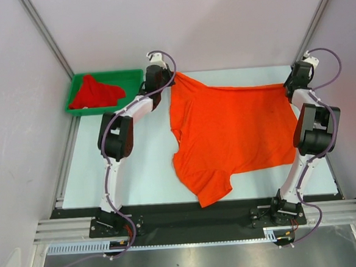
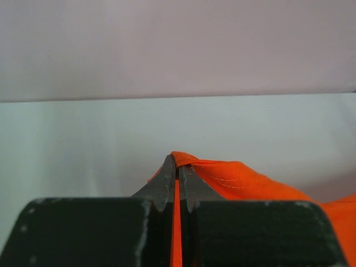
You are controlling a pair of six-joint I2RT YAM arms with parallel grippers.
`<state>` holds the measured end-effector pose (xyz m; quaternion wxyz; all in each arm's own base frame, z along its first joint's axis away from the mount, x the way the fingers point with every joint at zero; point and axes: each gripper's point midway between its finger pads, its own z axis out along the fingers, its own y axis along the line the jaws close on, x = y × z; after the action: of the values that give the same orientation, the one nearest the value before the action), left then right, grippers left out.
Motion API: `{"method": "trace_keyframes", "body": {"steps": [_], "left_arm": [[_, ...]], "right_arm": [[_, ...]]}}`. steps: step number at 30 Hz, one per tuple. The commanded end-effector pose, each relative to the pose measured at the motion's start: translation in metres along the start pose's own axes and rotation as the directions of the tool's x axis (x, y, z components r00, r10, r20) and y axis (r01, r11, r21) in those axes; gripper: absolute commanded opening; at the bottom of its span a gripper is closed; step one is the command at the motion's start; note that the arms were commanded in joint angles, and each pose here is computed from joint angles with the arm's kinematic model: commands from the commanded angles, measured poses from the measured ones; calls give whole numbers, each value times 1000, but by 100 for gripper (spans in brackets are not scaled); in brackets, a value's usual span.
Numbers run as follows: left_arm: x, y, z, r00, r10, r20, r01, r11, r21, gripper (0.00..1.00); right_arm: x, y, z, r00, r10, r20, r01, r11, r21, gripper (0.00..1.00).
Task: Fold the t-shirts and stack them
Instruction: Flatten the tshirt out
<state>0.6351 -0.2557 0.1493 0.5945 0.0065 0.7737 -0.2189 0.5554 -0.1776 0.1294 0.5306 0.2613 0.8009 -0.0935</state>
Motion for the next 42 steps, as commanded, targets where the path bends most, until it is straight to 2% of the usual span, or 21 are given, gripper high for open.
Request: {"method": "trace_keyframes", "body": {"steps": [1,9,11,12,13,14,15,16,17,18,19,20,23,24,27,31,33,36,37,38,42], "left_arm": [[-22,-23,5,996,-70,47,67,996,63,0],[-9,-18,28,997,-79,23,77,996,51,0],[-19,-22,32,996,-77,40,75,996,54,9],[-9,-15,34,997,-72,13,72,997,20,13],[-24,-19,35,998,-48,30,48,999,26,32],[-20,-11,34,1000,-31,1,32,999,-28,47],[-34,-8,29,1000,-17,20,18,998,-67,80],[-39,-6,25,1000,12,15,-11,997,-78,87],[-43,-5,21,1000,30,6,-30,996,-84,89],[-50,-5,8,998,48,-31,-51,993,-103,89],[-46,0,1,995,72,-65,-80,989,-122,89],[-41,3,-10,991,75,-108,-89,987,-132,88],[-29,2,-46,978,39,-205,-63,992,-111,73],[-22,0,-55,972,31,-235,-55,994,-96,66],[6,-10,-86,940,10,-341,-23,999,-34,64],[49,-15,-107,877,-12,-480,24,1000,19,63],[70,-22,-114,826,-27,-563,69,996,54,63],[92,-23,-119,773,-54,-632,107,993,47,64],[98,-19,-121,763,-62,-643,106,994,29,64],[102,-17,-122,756,-66,-651,107,994,23,64],[117,-22,-122,725,-94,-682,150,988,23,61]], "right_arm": [[-49,-14,6,993,-9,119,0,997,78,0],[-24,-11,36,999,-28,44,24,996,82,0],[-18,-13,42,999,-25,22,23,995,96,2],[-18,-13,44,1000,-26,16,25,995,101,5],[-19,-14,44,999,-29,-16,31,993,113,7],[-13,-15,51,998,-35,-46,41,991,124,19],[-10,-16,54,996,-43,-73,52,990,133,25],[5,-21,50,985,-61,-159,85,985,153,29],[-24,-17,50,991,-55,-120,75,983,169,34],[-12,-22,55,984,-61,-167,93,977,191,44],[-3,-27,46,969,-59,-241,112,970,214,48],[-4,-27,43,963,-55,-264,116,968,221,50],[-18,-17,20,959,-44,-280,107,971,212,60],[-22,-17,7,958,-40,-283,104,971,215,60],[-14,2,-27,944,-7,-330,69,982,177,64],[23,60,-78,906,-21,-423,18,1000,-10,65],[47,93,-103,885,-44,-463,1,996,-92,65],[87,134,-154,839,-122,-530,-9,971,-239,66],[111,141,-171,806,-162,-569,-7,959,-283,66],[108,150,-188,811,-184,-556,-8,945,-326,66],[144,175,-249,759,-298,-579,1,889,-457,66]]}}
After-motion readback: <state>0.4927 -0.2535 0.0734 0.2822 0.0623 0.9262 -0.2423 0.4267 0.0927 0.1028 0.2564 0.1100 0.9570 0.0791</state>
